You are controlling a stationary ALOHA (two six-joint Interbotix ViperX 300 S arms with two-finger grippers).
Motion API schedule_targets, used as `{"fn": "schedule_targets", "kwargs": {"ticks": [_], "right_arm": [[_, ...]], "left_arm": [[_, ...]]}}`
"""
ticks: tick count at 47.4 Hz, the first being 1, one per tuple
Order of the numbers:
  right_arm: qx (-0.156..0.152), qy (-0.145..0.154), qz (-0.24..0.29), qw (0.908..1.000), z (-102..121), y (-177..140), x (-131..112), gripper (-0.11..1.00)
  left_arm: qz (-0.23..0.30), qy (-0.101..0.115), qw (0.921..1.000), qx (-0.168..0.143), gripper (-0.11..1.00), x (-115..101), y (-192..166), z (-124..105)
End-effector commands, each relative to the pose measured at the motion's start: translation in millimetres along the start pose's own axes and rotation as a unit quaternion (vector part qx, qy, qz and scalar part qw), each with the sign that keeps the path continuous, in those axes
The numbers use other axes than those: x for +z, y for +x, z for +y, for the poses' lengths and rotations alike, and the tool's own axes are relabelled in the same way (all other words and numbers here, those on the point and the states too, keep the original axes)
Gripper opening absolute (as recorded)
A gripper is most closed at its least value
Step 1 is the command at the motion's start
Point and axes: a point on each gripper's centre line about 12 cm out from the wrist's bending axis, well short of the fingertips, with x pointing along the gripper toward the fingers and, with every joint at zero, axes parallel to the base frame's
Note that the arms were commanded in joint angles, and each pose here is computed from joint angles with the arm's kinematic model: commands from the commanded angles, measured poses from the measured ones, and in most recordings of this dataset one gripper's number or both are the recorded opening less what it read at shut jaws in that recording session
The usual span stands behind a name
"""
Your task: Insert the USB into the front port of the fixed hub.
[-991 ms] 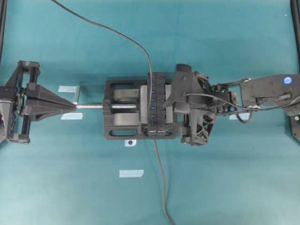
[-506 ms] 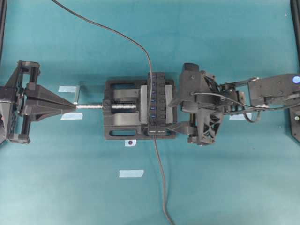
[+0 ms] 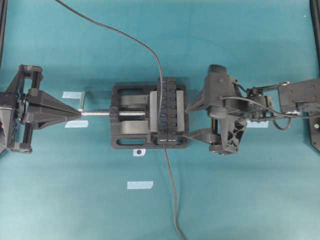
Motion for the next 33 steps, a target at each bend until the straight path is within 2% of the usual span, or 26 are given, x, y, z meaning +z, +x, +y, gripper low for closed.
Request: {"fn": "schedule_targets", "kwargs": {"ticks": [1, 9, 33], "right_arm": [[0.007, 0.005, -0.031, 0.9995, 2.5, -6.8, 8.6, 0.76], [0.010, 0.007, -0.044, 0.9990, 2.8, -6.6, 9.1, 0.76], [0.009, 0.010, -0.038, 0.9992, 2.1, -6.1, 4.5, 0.76]], "left_arm": [[-0.011, 0.001, 0.9999, -0.001, 0.00, 7.5, 1.2, -0.7], [-0.011, 0.001, 0.9999, -0.001, 0.00, 6.8, 1.2, -0.7], [-0.011, 0.000, 0.9999, -0.001, 0.00, 7.0, 1.2, -0.7]]}}
